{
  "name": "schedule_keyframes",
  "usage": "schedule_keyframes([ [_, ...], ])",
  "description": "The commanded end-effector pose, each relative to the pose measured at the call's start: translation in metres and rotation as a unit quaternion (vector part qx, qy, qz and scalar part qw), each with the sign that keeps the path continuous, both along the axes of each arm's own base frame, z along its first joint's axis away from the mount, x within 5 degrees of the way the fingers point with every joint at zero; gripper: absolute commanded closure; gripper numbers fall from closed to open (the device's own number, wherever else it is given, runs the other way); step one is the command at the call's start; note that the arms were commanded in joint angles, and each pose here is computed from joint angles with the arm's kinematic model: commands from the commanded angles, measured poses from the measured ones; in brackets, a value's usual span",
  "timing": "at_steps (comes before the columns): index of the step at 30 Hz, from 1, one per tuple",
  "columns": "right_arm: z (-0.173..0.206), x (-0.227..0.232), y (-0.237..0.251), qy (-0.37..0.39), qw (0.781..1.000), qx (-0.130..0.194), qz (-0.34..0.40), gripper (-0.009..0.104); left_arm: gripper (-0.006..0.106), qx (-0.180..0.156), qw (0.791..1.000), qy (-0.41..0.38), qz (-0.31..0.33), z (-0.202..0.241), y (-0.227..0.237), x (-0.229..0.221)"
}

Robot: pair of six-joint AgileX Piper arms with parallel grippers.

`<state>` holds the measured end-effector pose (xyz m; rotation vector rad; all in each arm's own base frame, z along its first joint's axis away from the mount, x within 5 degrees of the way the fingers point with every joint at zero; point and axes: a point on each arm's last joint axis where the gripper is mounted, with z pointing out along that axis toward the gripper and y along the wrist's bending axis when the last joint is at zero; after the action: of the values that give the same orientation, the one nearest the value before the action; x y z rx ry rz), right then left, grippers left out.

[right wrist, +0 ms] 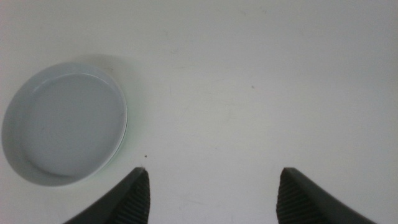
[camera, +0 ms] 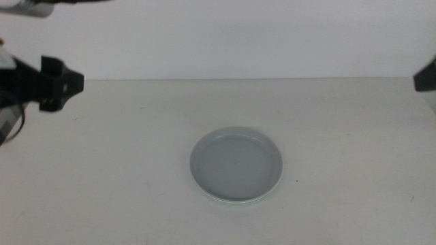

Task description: Stack the three bowls on top of each other.

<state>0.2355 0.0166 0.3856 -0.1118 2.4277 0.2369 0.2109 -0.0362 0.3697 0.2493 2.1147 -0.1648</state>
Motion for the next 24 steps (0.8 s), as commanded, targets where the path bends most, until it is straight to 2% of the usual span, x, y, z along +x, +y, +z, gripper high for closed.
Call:
schedule_keyframes([
  [1,0.014,-0.024,-0.003,-0.073,0.997,-0.007,-0.007,0.043,-0.005,-0.023,0.997,-0.072,0.008,0.014,0.001,-0.018],
  [7,-0.018,-0.071,-0.003,-0.102,0.995,-0.014,-0.006,0.043,-0.005,-0.041,0.989,-0.138,0.018,-0.011,0.009,-0.069],
  [12,-0.051,-0.102,-0.004,-0.168,0.985,-0.029,-0.011,0.043,-0.005,-0.048,0.982,-0.181,0.026,-0.039,0.015,-0.105],
  [16,-0.072,-0.125,-0.007,-0.243,0.967,-0.071,-0.001,0.043,-0.005,-0.049,0.982,-0.181,0.025,-0.065,0.018,-0.124],
  [19,-0.083,-0.133,-0.010,-0.306,0.948,-0.079,-0.023,0.043,-0.005,-0.056,0.974,-0.218,0.031,-0.069,0.020,-0.133],
  [20,-0.088,-0.136,-0.012,-0.345,0.935,-0.077,-0.042,0.043,-0.005,-0.061,0.966,-0.250,0.036,-0.067,0.022,-0.137],
  [24,-0.096,-0.139,-0.014,-0.368,0.925,-0.073,-0.058,0.043,-0.005,-0.064,0.959,-0.272,0.040,-0.064,0.023,-0.138],
])
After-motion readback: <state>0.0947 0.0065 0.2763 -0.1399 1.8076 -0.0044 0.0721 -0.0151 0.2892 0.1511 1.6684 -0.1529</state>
